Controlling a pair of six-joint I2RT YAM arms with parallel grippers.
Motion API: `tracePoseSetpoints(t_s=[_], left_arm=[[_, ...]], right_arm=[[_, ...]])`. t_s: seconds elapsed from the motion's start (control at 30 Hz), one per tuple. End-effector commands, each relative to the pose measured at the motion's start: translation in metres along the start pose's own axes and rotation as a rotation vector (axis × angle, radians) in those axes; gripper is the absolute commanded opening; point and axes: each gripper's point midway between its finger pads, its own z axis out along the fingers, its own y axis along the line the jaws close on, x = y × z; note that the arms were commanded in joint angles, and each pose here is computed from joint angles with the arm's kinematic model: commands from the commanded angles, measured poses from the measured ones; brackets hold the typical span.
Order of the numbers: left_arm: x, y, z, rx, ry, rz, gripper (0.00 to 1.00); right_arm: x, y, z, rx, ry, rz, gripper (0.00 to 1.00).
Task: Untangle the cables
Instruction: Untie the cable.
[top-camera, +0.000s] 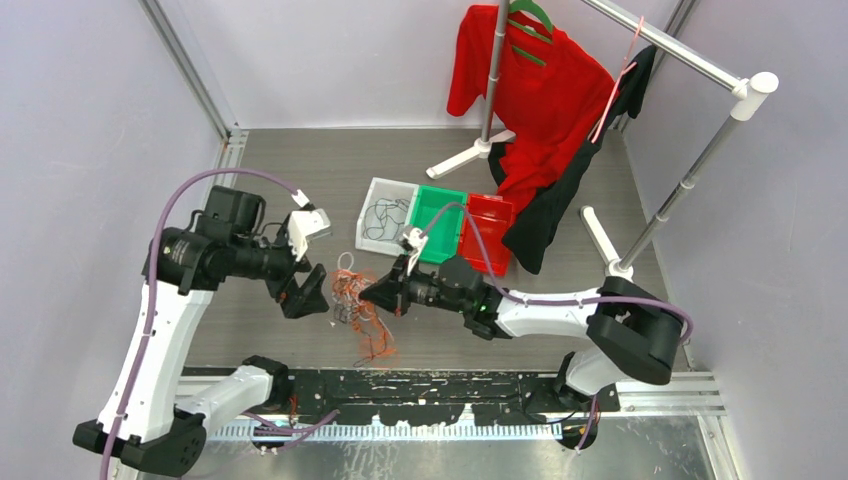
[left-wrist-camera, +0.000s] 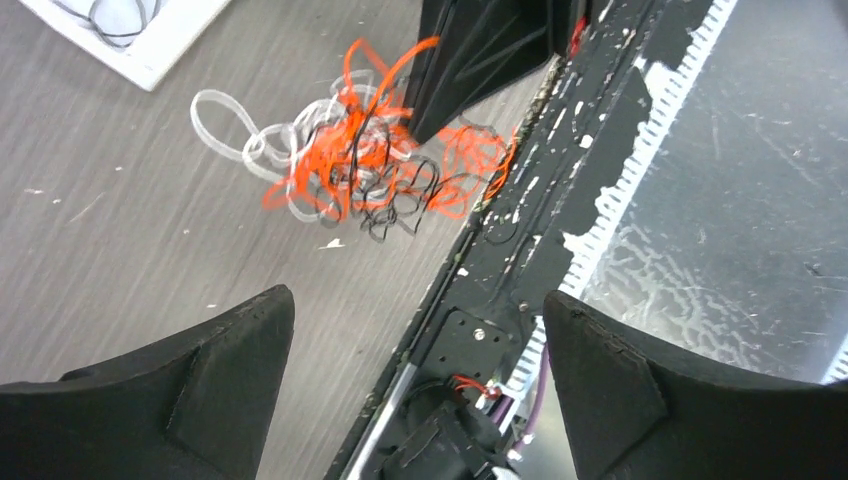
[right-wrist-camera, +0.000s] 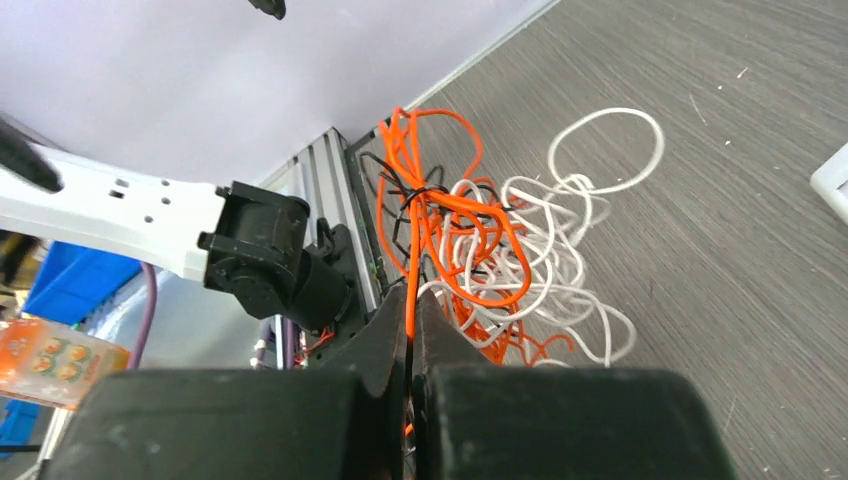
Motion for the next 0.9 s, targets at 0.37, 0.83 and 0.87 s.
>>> tracePoseSetpoints(t_s=[0.37,0.83,0.87], left_arm=[[-0.004,0.011,0.029,0.050,-0.177,-0.028,0.89],[-0.019,0.041,0.045,-0.067,-0.282,-0.234,0.52],[-0.017,0.043,0.044,-0.082,-0.267,-0.224,0.42]], right_arm=[[-0.076,0.062,-0.029,-0.285,-0.166,0.041,0.01],[-0.093,0.076,-0.017,-0.360,-0.186,0.105,0.01],[-0.092,0.073,-0.017,-0.343,-0.186,0.102,0.01]])
